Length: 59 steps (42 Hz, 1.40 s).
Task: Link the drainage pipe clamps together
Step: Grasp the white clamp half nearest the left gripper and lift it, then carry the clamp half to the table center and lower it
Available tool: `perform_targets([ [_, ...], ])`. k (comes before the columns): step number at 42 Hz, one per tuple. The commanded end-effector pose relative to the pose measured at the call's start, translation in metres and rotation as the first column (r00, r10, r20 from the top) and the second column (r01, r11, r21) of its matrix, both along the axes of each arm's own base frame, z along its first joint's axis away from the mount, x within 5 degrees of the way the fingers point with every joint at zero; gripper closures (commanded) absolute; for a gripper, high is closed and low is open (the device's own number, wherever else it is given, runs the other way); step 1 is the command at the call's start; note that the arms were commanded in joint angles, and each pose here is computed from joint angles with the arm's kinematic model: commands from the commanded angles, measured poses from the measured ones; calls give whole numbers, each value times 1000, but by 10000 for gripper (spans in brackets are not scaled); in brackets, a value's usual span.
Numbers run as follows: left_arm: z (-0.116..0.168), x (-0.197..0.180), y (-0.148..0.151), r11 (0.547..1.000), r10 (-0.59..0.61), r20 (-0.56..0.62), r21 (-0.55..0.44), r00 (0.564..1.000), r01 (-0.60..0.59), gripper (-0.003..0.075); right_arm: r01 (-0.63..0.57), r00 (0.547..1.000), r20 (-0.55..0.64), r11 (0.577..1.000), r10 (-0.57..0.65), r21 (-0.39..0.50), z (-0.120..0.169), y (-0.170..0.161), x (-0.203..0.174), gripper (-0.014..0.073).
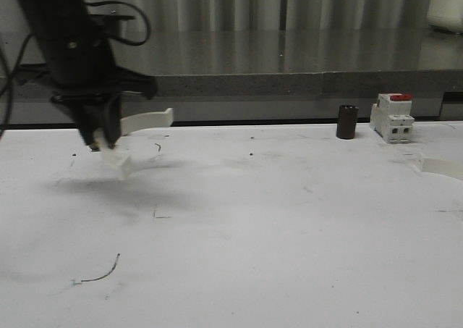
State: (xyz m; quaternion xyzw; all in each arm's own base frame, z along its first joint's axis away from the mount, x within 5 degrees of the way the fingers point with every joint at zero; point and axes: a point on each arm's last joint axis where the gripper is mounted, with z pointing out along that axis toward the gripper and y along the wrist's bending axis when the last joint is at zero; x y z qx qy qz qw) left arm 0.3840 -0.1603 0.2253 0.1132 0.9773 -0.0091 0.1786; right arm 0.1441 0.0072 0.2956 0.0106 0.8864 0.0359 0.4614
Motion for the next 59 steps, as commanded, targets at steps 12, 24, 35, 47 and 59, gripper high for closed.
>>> perform_targets([
  [12,36,-8,-104,989,62,79,-137,995,-51,668,2,995,95,1000,-1,-11,15,-1,4,125],
  [24,12,-10,-136,979,132,16,-161,991,-128,667,2,995,95,1000,-1,-11,15,-1,4,125],
  [35,-4,-10,-139,971,174,-44,-161,984,-179,667,2,995,95,1000,-1,-11,15,-1,4,125],
  [47,-14,-10,-141,969,180,-79,-156,980,-191,667,2,995,95,1000,-1,-11,15,-1,4,125],
  [59,-14,-10,-141,969,181,-81,-158,980,-191,538,2,995,95,1000,-1,-11,15,-1,4,125],
])
